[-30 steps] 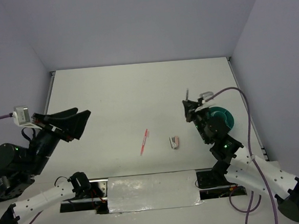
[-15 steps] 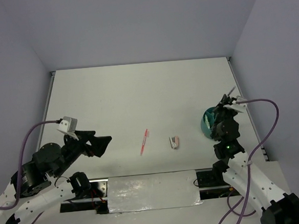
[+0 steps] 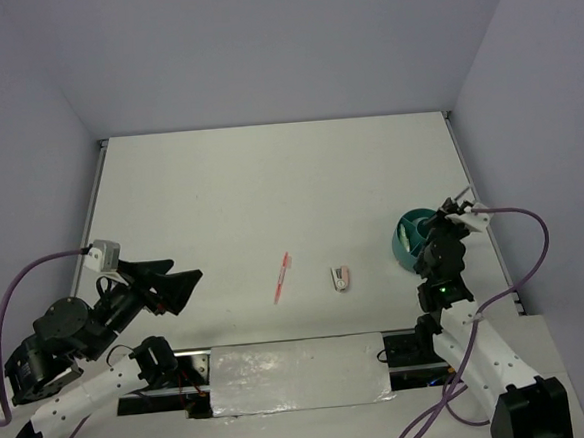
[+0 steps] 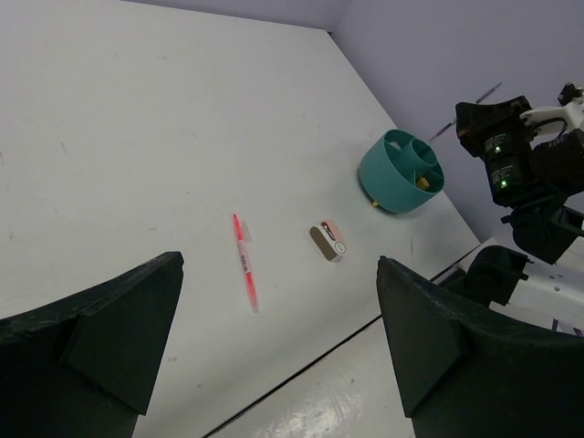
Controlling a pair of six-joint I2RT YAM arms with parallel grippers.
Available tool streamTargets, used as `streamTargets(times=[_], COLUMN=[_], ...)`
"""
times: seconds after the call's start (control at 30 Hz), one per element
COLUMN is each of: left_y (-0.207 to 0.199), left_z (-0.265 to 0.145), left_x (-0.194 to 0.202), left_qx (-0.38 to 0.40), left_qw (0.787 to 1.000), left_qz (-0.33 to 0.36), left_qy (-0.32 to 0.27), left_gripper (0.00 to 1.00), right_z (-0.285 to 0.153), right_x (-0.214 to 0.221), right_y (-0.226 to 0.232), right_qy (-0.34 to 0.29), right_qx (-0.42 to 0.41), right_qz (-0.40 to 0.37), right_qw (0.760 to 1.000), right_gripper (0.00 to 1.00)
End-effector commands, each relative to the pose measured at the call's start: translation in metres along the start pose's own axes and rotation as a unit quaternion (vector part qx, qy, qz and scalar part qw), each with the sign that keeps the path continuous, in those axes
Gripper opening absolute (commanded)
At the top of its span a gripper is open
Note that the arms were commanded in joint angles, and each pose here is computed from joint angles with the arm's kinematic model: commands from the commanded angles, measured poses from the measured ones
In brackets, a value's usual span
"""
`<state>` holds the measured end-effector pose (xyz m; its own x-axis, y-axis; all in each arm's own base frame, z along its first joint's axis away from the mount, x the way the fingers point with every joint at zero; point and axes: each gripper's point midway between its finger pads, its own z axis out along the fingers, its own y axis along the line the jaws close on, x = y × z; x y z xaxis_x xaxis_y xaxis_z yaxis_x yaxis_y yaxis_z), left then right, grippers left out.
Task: Sort the stationery into containers
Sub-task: Place the pen in the storage box.
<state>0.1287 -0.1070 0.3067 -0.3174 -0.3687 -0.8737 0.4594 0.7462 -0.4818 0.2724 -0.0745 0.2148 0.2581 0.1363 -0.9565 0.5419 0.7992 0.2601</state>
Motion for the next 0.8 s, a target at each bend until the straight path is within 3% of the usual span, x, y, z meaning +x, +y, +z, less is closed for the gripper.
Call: streamTargets(times=[0.0,0.4,0.63,0.77], left_y=[0.001,0.001,0.000,0.000], left_z=[-0.001,-0.006,-0.005,-0.004], left_x=[-0.004,-0.007,-0.006,-0.006], left_qx=[-0.001,0.007,0.009,0.007], left_qw=[1.000,1.000,1.000,1.000], left_qz=[-0.010,-0.012,-0.011,-0.010], left_qy=[-0.011,-0.020,-0.019,-0.018], left_gripper=[0.99,0.99,0.99,0.99], right_z=[-0.001,-0.004,-0.004,-0.003], right_x=[0.016,0.051,0.052,0.041], right_y=[-0.003,-0.007,-0.002,0.008], right_qy=[0.013,0.058,0.070,0.064], right_qx=[0.001,0.005,-0.004,-0.028], right_qz=[0.019,0.026,0.023,0.030], right_qw=[1.000,0.998,0.997,0.997], right_gripper=[0.00,0.08,0.45,0.52])
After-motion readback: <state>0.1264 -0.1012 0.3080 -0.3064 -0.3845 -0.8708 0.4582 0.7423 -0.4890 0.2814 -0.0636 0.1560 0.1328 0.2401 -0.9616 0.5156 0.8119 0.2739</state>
